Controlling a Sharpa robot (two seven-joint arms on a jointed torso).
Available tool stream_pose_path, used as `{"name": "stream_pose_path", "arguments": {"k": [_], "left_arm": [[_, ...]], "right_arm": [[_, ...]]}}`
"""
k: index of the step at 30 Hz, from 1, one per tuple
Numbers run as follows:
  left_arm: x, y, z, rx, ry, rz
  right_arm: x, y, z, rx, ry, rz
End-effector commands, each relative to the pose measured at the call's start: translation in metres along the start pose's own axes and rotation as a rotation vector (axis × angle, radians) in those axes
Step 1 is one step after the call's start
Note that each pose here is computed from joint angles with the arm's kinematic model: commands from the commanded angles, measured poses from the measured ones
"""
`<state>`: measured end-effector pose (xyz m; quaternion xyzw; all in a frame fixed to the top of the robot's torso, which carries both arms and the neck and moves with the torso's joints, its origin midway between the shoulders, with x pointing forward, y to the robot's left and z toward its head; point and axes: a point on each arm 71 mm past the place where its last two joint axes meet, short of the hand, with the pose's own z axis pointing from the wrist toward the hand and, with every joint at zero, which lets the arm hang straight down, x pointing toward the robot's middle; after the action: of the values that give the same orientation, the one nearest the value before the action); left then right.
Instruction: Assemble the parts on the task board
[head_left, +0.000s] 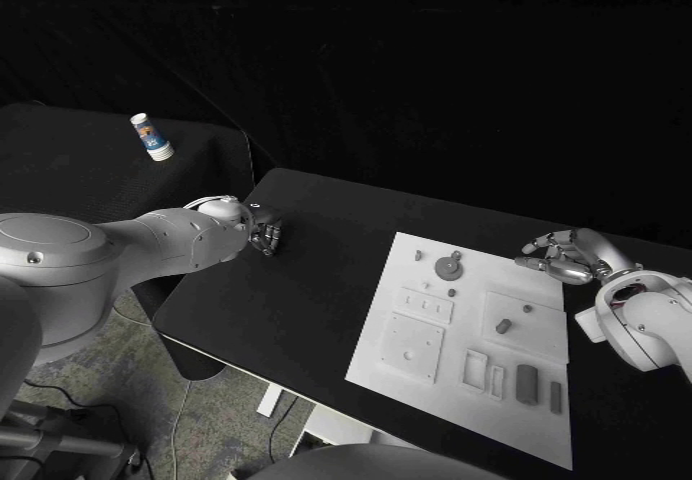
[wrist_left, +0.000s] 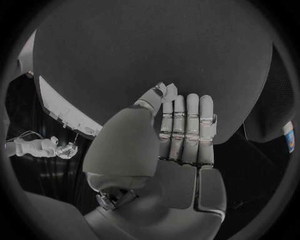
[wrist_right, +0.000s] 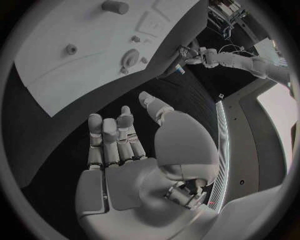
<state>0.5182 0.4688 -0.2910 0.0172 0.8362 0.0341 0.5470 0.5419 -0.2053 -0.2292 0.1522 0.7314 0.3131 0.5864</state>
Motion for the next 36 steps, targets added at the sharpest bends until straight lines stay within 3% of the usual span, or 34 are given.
{"name": "stream_pose_path", "arguments": {"k": [1, 11, 23, 28, 33, 36], "left_arm": [[0.0008, -0.0006, 0.0003, -0.002, 0.01, 0.01], [0.0002, 0.002, -0.0005, -0.004, 0.002, 0.016], [-0.0017, -0.0098, -0.0013, 0.051, -0.047, -0.029], [-0.0048, -0.0273, -0.0028, 0.11, -0.088, -0.077], [-0.0185, -0.0508, -0.0031, 0.179, -0.12, -0.104], [-0.0302, -0.0692, -0.0043, 0.228, -0.136, -0.118]], "right_arm": [[0.001, 0.001, 0.0, -0.008, 0.013, -0.001], [0.001, 0.001, 0.0, -0.008, 0.016, 0.0], [0.003, 0.002, 0.0, -0.009, 0.025, 0.013], [0.005, 0.004, -0.001, 0.002, 0.042, 0.063], [0.008, 0.008, -0.002, 0.0, 0.052, 0.091], [0.01, 0.01, -0.002, 0.0, 0.06, 0.117]]}}
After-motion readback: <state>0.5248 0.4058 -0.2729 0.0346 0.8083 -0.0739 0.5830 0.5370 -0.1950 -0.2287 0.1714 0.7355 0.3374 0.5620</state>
